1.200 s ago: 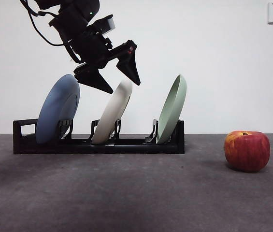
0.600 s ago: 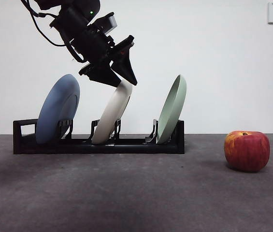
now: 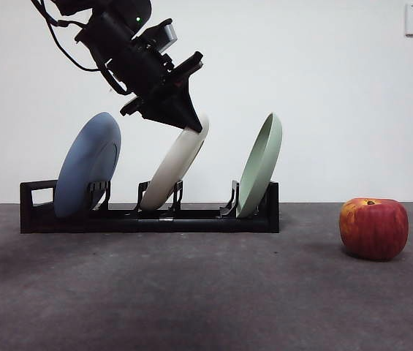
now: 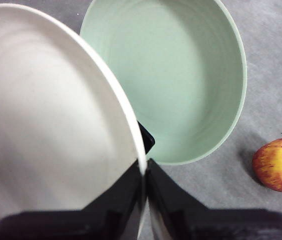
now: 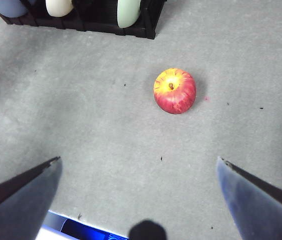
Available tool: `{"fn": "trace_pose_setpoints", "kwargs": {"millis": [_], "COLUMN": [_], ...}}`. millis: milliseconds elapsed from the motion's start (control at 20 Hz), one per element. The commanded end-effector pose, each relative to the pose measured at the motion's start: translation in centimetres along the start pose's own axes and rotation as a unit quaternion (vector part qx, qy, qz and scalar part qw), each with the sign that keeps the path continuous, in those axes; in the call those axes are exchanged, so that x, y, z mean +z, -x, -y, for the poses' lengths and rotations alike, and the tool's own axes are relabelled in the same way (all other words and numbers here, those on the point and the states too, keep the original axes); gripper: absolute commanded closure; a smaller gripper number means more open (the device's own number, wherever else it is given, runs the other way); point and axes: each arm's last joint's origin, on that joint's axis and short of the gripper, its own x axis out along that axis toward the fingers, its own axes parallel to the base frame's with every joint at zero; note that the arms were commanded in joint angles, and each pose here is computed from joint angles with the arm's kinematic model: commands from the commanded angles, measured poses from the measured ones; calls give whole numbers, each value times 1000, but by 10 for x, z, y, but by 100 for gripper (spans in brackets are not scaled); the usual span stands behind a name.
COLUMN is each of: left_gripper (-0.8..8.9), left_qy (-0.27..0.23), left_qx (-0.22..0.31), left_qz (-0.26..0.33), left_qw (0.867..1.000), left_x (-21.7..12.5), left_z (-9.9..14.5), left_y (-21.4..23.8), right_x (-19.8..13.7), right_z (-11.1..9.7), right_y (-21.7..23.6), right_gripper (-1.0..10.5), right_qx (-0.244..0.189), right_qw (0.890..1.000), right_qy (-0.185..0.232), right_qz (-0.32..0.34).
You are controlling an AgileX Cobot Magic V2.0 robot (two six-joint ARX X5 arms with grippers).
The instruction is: Take the yellow plate from the plate rack,put the plate on the table,take the apple from the table,put the apple in the plate
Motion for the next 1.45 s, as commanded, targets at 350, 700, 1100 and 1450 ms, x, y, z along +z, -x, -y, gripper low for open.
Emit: {"fn": "trace_pose_setpoints", "kwargs": {"millis": [350,700,1100,1450], "left_gripper": [822,821,819,819], "left_qy": [43,29,-135,-290], "left_qx": [-71,-103,-9,82], "left_qz": [22,65,19,-133], "left_qw": [996,992,991,944], "left_x": [10,32,25,-17], "left_z": [-4,12,88,184], "left_y": [15,67,162,171], "right_x": [1,2,6,11], "right_z": [0,0,0,0], "right_y": [1,1,1,2], "right_gripper": [321,321,321,321], "right_qx": [2,1,1,5], "right_qw": [1000,1000,1000,998], "right_qy": [0,2,7,8], "right_qz": [4,12,29,56]}}
